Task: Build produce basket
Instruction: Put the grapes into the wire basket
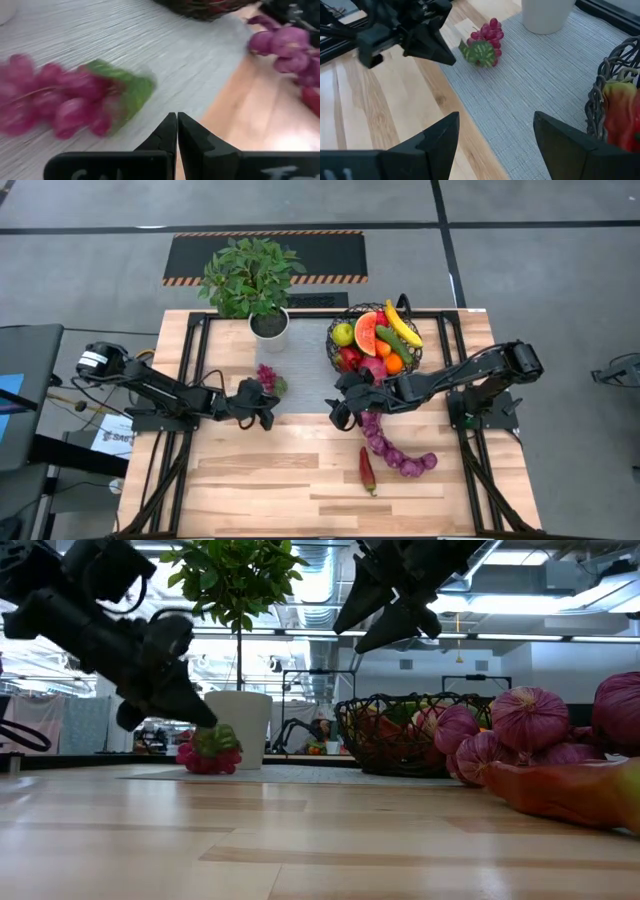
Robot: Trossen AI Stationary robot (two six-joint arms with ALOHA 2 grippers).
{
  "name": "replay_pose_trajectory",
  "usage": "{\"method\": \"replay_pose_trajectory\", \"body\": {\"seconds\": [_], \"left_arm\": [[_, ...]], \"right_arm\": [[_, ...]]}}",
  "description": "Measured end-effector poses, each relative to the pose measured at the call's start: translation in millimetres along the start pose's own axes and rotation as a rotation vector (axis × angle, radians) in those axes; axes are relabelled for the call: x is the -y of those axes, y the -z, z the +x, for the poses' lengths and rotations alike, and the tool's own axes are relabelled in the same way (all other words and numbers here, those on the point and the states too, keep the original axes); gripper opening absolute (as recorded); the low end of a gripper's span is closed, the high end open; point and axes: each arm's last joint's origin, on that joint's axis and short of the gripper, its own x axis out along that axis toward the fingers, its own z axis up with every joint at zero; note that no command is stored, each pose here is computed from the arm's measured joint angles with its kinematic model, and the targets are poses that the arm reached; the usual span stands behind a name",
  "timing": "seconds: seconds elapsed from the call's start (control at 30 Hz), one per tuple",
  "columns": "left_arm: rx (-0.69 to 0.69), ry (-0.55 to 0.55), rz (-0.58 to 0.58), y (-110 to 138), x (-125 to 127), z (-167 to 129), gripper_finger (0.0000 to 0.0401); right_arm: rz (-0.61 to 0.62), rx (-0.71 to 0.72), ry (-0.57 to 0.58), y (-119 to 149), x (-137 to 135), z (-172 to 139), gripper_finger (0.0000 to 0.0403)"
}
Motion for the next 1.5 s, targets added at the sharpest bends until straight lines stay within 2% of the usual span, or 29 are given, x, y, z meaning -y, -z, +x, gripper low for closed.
{"method": "replay_pose_trajectory", "body": {"seconds": [0.27,0.37,0.47,0.57,0.73,0.83,0.9,1.0,1.1,1.3,1.4,1.5], "left_arm": [[0.028,0.066,0.066,-13,24,-3,0.0000],[0.010,0.013,0.125,-14,24,-3,0.0002],[-0.020,-0.059,0.219,-15,23,-4,0.0022],[-0.055,-0.091,0.297,-17,25,-5,0.0065],[-0.007,-0.119,0.428,-24,32,-7,0.0174],[0.057,-0.222,0.508,-26,31,-8,0.0240],[0.060,-0.283,0.529,-25,26,-8,0.0276],[0.025,-0.268,0.524,-24,25,-8,0.0311],[-0.001,-0.242,0.533,-19,23,-5,0.0321],[-0.056,-0.292,0.592,-5,16,7,0.0310],[-0.064,-0.333,0.614,1,13,14,0.0294],[-0.075,-0.347,0.626,8,12,20,0.0261]], "right_arm": [[-0.024,-0.001,-0.001,0,0,0,0.0275],[-0.031,-0.003,-0.001,0,0,0,0.0275],[-0.031,-0.004,-0.002,0,0,0,0.0275],[-0.031,-0.005,-0.002,0,0,0,0.0275],[-0.029,-0.007,-0.002,1,0,0,0.0275],[-0.029,-0.008,-0.003,1,0,0,0.0275],[-0.030,-0.009,-0.003,1,0,0,0.0275],[-0.034,-0.015,0.001,1,1,0,0.0275],[-0.037,-0.022,0.005,2,1,0,0.0275],[-0.046,-0.029,0.002,4,-1,-2,0.0275],[-0.051,-0.031,-0.003,5,-2,-3,0.0275],[-0.061,-0.032,-0.010,7,-4,-4,0.0275]]}}
